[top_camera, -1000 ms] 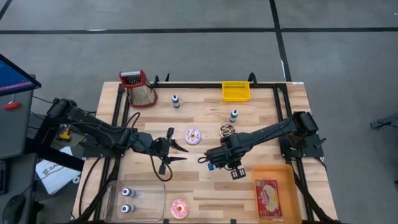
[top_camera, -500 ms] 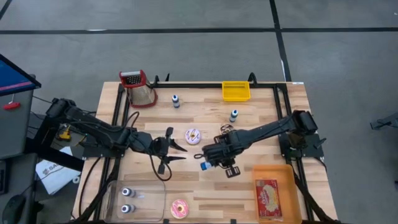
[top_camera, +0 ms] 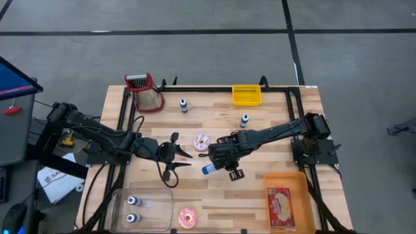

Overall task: Pick & Place Food Item
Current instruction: Put the bottom blue food coloring bottle into the transparent bin

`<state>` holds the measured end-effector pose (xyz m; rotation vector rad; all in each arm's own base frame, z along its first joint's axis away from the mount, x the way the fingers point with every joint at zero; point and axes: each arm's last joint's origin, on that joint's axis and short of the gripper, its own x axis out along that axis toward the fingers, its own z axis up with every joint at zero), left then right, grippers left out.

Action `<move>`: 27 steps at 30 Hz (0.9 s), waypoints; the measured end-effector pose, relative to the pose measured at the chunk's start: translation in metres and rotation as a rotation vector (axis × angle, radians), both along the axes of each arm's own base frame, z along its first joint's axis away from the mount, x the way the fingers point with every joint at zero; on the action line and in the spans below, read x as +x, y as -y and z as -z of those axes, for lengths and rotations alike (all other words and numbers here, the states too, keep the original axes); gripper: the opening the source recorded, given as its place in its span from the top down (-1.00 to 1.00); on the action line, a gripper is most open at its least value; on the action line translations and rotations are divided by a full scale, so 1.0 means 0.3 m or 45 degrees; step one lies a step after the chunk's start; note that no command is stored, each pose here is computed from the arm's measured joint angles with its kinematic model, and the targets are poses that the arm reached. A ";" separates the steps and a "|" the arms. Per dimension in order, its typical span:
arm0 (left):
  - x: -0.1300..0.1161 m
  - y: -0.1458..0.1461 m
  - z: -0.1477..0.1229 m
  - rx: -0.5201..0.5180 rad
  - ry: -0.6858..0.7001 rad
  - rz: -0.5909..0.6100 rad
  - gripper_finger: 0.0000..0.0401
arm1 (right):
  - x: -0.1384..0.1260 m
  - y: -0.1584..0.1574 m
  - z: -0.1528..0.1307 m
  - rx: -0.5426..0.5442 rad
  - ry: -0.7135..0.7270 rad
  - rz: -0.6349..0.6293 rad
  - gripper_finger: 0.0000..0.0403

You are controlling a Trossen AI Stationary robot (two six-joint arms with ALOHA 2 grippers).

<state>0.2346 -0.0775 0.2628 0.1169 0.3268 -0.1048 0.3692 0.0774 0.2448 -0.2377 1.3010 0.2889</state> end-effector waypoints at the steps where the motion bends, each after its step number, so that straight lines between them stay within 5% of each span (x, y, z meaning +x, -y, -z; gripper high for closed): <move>1: 0.000 0.000 -0.001 -0.002 0.004 0.000 0.39 | 0.001 0.003 0.000 0.000 0.002 0.002 0.73; 27: 0.000 0.001 -0.001 -0.004 0.004 0.005 0.39 | 0.004 0.014 -0.002 -0.003 0.011 -0.005 0.73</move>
